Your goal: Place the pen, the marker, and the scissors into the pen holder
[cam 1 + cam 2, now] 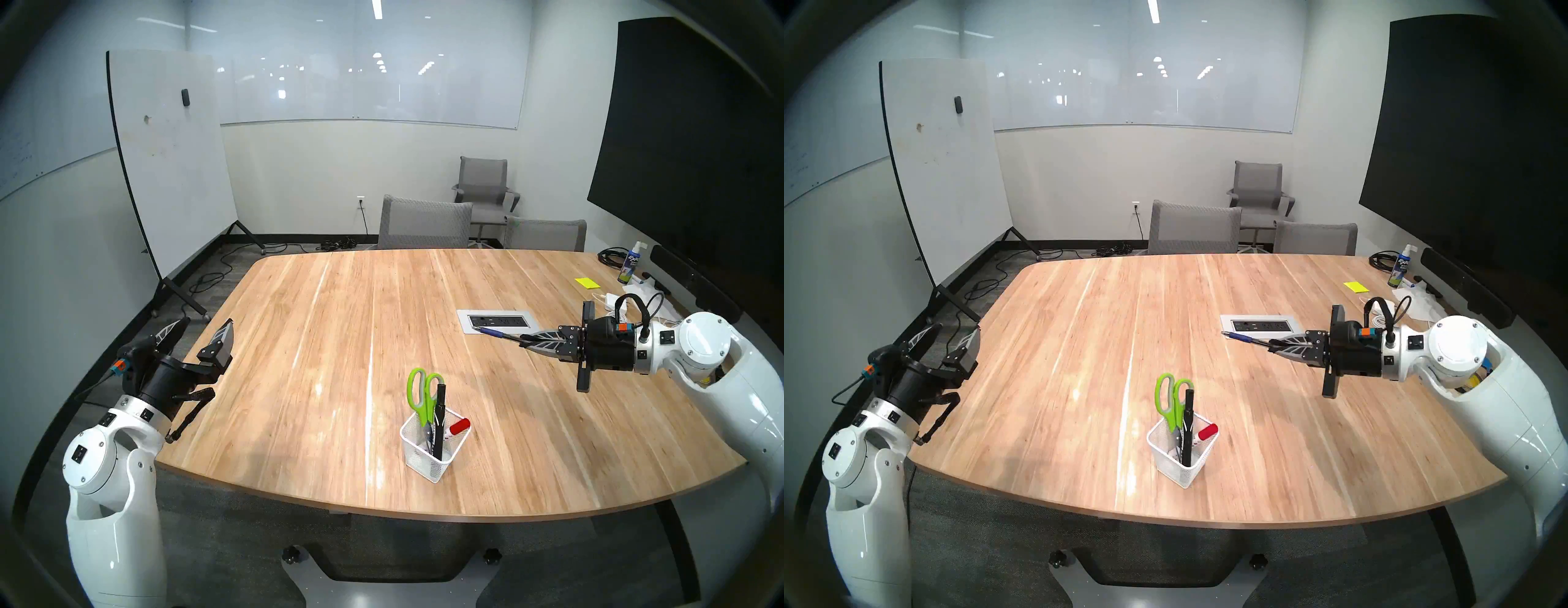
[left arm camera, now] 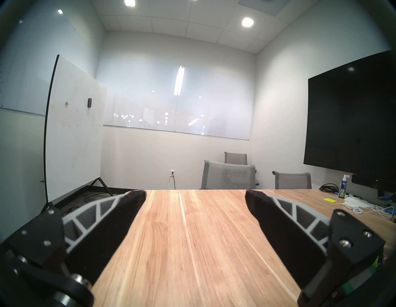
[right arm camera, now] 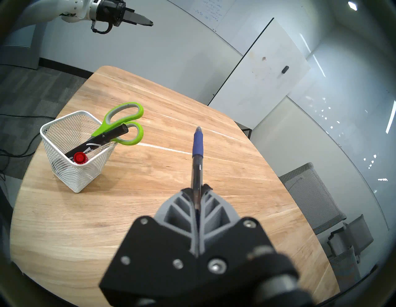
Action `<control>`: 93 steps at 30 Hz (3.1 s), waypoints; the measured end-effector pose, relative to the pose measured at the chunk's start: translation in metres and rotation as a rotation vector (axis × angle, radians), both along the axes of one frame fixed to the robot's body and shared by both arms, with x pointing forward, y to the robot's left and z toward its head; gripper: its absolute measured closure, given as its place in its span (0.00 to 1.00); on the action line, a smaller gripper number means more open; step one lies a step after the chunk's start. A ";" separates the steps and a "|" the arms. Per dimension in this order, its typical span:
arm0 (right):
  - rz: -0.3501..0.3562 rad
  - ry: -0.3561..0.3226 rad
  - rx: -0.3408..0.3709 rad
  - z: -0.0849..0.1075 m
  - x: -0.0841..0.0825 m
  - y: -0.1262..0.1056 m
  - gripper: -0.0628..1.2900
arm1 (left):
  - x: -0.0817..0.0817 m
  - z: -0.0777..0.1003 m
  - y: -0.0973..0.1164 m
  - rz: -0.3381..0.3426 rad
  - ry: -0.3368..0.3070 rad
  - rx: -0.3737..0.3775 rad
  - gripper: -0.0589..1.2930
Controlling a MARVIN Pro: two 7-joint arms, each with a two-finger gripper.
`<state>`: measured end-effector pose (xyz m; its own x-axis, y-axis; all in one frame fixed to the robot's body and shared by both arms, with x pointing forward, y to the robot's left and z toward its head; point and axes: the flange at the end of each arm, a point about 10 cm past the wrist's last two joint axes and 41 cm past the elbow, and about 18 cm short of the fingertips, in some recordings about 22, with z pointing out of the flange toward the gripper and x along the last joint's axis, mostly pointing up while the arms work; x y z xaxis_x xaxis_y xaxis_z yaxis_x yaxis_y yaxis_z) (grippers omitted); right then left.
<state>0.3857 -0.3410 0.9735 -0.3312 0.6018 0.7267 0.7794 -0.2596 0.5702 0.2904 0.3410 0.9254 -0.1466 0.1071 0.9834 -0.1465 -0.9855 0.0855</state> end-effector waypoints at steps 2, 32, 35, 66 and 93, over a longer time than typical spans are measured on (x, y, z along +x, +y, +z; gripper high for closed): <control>0.000 0.000 0.000 0.000 0.000 0.000 0.97 | 0.000 0.000 0.000 0.000 0.000 0.000 0.02; 0.000 0.000 0.000 0.000 0.000 0.000 0.97 | 0.000 0.000 0.000 -0.001 0.000 -0.001 0.02; 0.000 0.000 0.000 0.000 0.000 0.000 0.97 | 0.000 0.000 0.000 -0.001 0.000 -0.001 0.02; 0.000 0.000 0.000 0.000 0.000 0.000 0.97 | 0.000 0.000 0.000 -0.001 0.000 -0.001 0.02; 0.000 0.000 0.000 0.000 0.000 0.000 0.97 | 0.000 0.000 0.000 -0.001 0.000 -0.001 0.02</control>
<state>0.3857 -0.3410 0.9735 -0.3312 0.6018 0.7267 0.7794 -0.2596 0.5702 0.2905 0.3411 0.9257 -0.1465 0.1078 0.9833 -0.1476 -0.9853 0.0860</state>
